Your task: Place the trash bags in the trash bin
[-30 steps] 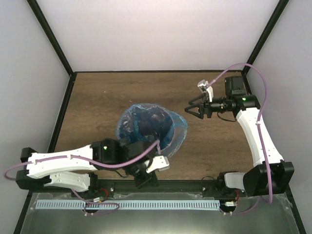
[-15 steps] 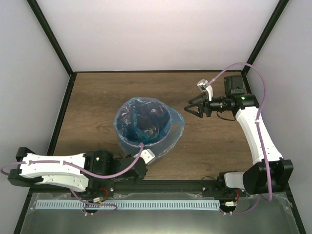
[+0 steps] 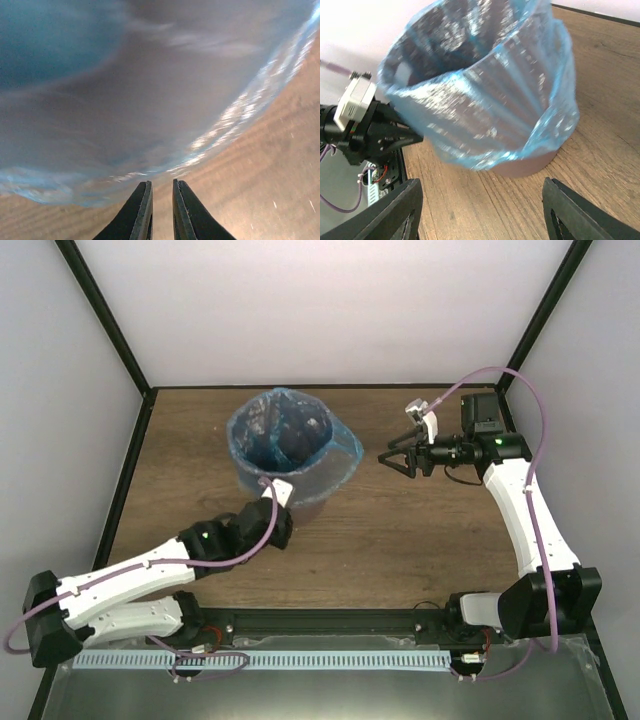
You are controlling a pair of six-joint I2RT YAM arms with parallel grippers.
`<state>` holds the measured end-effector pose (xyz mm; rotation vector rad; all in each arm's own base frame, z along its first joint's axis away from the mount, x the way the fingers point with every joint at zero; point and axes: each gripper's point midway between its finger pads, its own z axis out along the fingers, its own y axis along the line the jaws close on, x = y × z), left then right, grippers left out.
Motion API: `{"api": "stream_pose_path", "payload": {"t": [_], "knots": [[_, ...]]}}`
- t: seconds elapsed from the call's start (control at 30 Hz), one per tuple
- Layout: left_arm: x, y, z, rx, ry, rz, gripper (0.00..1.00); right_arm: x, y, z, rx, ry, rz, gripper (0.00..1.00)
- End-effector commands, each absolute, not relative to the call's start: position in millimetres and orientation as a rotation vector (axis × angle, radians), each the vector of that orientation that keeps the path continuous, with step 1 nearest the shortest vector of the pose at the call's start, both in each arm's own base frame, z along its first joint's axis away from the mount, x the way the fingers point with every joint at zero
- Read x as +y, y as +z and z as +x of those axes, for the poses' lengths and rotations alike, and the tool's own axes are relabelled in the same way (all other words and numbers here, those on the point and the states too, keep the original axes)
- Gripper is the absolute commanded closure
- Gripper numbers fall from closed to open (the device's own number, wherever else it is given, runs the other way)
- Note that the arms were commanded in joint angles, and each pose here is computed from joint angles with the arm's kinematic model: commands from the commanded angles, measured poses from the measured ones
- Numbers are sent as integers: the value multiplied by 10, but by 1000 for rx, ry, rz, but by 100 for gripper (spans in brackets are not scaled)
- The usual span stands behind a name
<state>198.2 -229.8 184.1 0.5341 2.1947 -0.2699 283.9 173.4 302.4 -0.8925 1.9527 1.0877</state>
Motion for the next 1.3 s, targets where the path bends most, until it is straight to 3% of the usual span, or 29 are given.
{"api": "stream_pose_path", "payload": {"t": [0.0, 0.3, 0.47, 0.6, 0.83, 0.9, 1.03, 1.2, 1.27], "knots": [[-2487, 2079, 2279, 2073, -370, 561, 88, 1716, 3182, 2895, 1910, 1062, -888, 33], [-2660, 2019, 2038, 2134, -517, 701, 83, 1697, 3195, 2914, 1902, 1042, -880, 33], [-2463, 2514, 1896, 2056, -585, 667, 65, 1676, 3217, 2921, 1888, 1010, -871, 33], [-2008, 2896, 2048, 2018, -431, 461, 33, 1631, 3171, 2965, 1889, 943, -852, 32], [-1446, 3446, 2356, 1955, -276, 206, 20, 1522, 3187, 3066, 1892, 830, -781, 29], [-1282, 3552, 2472, 1942, -224, 132, 12, 1396, 3290, 3187, 1898, 744, -696, 26], [-830, 3652, 2836, 1965, -62, -27, 4, 969, 3748, 3506, 1836, 475, -456, 1], [-221, 3640, 3161, 1941, 205, -193, 0, 530, 4317, 3614, 1657, 242, -207, 0], [-221, 3606, 3190, 1943, 183, -192, 0, 492, 4321, 3610, 1658, 238, -173, 0]]}}
